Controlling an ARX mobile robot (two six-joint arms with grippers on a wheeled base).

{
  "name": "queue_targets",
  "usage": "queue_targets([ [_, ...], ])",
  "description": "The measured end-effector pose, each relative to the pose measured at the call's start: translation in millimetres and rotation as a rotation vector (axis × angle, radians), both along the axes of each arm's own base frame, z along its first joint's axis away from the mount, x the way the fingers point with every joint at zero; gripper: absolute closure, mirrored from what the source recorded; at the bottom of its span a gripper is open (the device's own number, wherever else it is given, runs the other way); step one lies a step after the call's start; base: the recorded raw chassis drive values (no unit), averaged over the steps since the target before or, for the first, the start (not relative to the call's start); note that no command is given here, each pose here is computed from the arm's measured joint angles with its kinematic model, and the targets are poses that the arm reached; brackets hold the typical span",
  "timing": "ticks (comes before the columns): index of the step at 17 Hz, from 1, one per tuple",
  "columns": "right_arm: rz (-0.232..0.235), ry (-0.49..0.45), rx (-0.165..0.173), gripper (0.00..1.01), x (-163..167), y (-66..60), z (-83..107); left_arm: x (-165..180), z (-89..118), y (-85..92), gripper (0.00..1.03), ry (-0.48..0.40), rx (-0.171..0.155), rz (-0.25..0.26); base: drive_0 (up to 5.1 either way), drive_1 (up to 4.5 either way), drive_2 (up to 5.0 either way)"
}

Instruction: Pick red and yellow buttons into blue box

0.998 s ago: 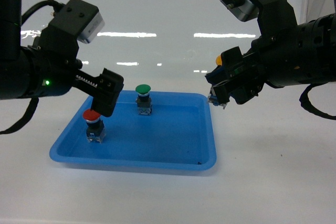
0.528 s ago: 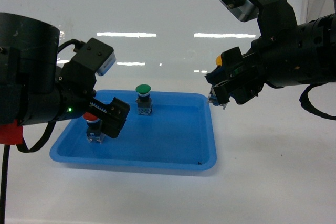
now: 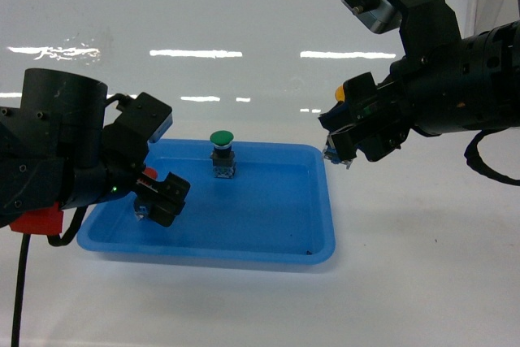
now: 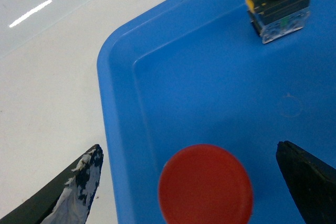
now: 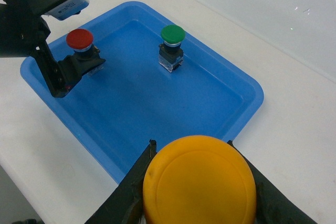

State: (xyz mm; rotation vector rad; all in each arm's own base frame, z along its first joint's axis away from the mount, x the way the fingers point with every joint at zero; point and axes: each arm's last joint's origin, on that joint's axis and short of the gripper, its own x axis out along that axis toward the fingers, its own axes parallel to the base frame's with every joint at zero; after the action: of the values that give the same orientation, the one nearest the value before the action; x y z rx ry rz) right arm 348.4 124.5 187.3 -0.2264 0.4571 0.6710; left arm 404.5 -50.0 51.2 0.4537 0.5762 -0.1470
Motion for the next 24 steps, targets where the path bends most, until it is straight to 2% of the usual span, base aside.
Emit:
queue_targets([
  [2,0.001,0.000,0.000,0.69,-0.1,0.3,0.0,2.1,-2.6,4.3,0.05,0.013,0.000,0.020,0.0,0.00,0.0],
  [5,0.000,0.000,0.000,0.69,0.0,0.1,0.0,6.4,0.0,7.0,0.05,0.010,-0.020,0.041,0.0,0.00,0.0],
  [6,0.000,0.000,0.000,0.69,0.0,0.1,0.0,6.4,-0.1,5.9,0.05,0.011,-0.022,0.039,0.0,0.00,0.0],
  [10,0.000,0.000,0.000,0.69,0.0,0.1,0.0,4.9,-2.5,2.4,0.05,0.056,-0.071,0.024,0.0,0.00,0.0],
  [13,0.001,0.000,0.000,0.69,-0.1,0.1,0.0,4.3,-3.6,1.7,0.05,0.080,-0.092,0.020,0.0,0.00,0.0],
  [15,0.000,0.000,0.000,0.69,0.0,0.1,0.0,3.3,-4.8,0.2,0.05,0.102,-0.122,0.025,0.0,0.00,0.0],
  [16,0.000,0.000,0.000,0.69,0.0,0.1,0.0,2.7,-5.7,-0.4,0.05,0.121,-0.154,0.024,0.0,0.00,0.0],
  [20,0.000,0.000,0.000,0.69,0.0,0.1,0.0,4.1,-6.1,1.0,0.05,0.136,-0.204,0.059,0.0,0.00,0.0],
  [22,0.000,0.000,0.000,0.69,0.0,0.1,0.0,4.7,-7.7,1.6,0.05,0.142,-0.203,0.069,0.0,0.00,0.0],
  [24,0.001,0.000,0.000,0.69,0.0,0.1,0.0,5.0,-11.5,2.3,0.05,0.156,-0.181,0.091,0.0,0.00,0.0],
])
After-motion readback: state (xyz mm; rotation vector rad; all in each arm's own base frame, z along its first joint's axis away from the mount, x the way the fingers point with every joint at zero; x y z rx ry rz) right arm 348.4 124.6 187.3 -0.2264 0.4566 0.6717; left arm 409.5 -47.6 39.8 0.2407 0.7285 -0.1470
